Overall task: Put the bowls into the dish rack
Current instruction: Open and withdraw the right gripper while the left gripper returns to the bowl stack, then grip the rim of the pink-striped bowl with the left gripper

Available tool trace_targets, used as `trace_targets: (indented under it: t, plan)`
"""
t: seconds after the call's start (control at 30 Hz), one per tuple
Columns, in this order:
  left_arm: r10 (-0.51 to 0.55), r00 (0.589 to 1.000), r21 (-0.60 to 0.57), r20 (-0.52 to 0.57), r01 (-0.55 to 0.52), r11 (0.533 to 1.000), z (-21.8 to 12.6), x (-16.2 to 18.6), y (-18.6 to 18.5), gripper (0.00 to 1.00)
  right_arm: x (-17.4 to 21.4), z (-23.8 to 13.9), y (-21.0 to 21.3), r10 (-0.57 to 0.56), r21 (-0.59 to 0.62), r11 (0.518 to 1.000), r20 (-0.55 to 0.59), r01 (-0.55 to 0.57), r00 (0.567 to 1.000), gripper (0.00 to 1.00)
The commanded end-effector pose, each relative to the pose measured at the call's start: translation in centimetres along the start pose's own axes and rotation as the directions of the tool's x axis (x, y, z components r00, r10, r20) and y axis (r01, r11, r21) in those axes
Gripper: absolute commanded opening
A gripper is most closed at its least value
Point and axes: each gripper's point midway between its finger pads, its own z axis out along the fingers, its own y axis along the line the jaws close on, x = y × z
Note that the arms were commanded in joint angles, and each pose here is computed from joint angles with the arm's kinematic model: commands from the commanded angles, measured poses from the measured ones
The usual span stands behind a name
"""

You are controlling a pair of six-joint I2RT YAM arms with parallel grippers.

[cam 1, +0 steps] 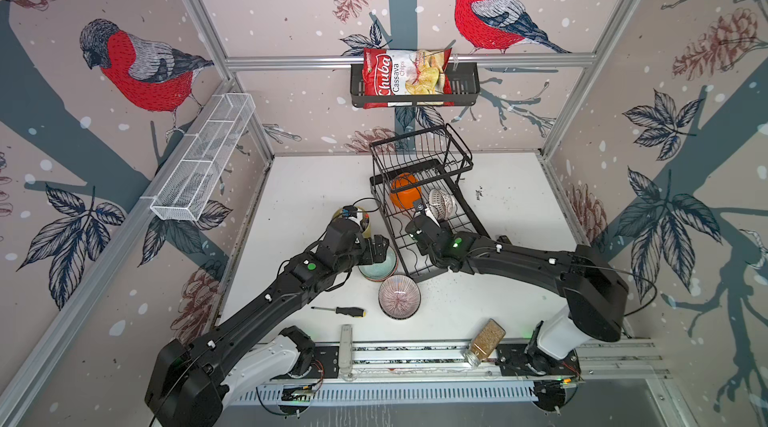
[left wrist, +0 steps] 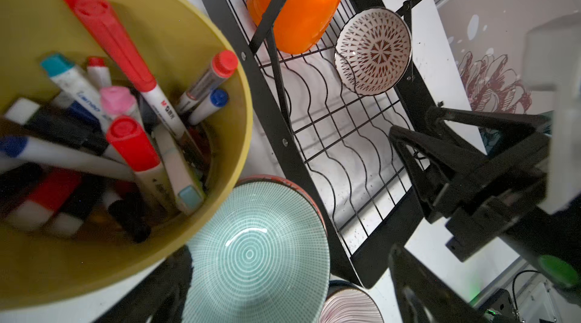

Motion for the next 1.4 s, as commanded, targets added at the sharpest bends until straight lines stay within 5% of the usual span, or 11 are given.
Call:
trace_targets:
  t: [0.0, 0.97, 1.37]
  plan:
    - [-0.017, 0.999, -0.030, -0.040, 0.015, 0.999, -0.1, 1.0, 0.7, 0.96, 0.0, -1.0, 0.3, 0.032, -0.030, 0.999, 0.009, -0.032, 0.999, 0.51]
    - [0.000, 0.928, -0.149, -0.373, -0.060, 0.987, -2.0, 11.6, -1.9, 0.84, 0.8, -4.5, -2.9, 0.186, -0.041, 0.982, 0.037, -0.184, 0.982, 0.52]
    - [-0.013, 0.914, -0.249, -0.406, -0.097, 0.964, -1.8, 12.7, -0.6, 0.73, 2.3, -5.3, -4.0, 0.201, -0.029, 0.979, 0.029, -0.200, 0.979, 0.51]
